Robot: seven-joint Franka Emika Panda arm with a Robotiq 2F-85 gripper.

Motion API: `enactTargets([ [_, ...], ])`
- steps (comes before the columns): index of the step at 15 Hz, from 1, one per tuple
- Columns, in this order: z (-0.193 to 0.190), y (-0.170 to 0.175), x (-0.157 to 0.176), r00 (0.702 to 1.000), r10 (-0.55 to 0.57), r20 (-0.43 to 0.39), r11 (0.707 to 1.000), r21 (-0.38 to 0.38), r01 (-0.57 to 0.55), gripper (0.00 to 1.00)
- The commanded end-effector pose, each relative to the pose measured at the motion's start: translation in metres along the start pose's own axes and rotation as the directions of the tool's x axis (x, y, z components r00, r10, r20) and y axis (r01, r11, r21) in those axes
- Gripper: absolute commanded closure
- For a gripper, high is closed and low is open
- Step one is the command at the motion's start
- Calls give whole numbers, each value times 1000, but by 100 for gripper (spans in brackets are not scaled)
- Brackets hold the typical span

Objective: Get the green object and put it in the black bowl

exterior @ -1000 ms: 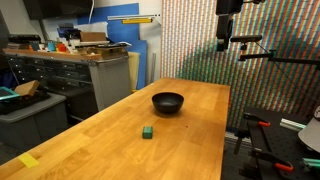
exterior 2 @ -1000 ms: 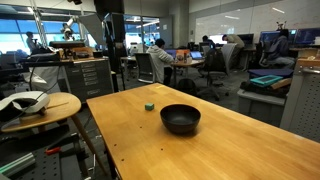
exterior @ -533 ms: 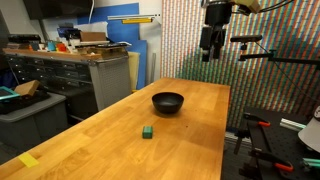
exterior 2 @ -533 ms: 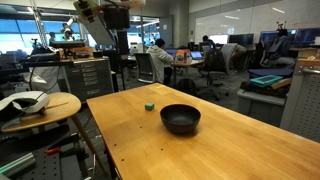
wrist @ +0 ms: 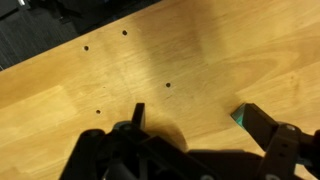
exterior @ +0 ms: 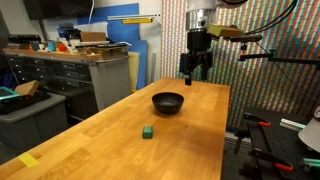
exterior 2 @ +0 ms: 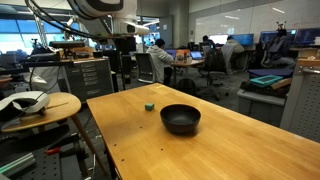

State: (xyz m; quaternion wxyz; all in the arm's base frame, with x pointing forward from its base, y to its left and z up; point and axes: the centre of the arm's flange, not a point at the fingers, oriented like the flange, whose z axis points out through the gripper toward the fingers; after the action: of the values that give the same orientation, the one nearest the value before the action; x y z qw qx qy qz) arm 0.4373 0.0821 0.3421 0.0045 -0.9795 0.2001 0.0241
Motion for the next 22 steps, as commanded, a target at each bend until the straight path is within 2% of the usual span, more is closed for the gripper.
enactTargets([
  [1,24,-35,33,998,49,29,998,31,-50,0],
  [10,77,-100,78,991,120,66,987,98,-126,0],
  [14,102,-123,93,981,186,61,977,95,-191,0],
  [18,131,-130,111,957,291,16,951,100,-291,0],
  [22,154,-133,124,920,389,-41,917,113,-382,0],
])
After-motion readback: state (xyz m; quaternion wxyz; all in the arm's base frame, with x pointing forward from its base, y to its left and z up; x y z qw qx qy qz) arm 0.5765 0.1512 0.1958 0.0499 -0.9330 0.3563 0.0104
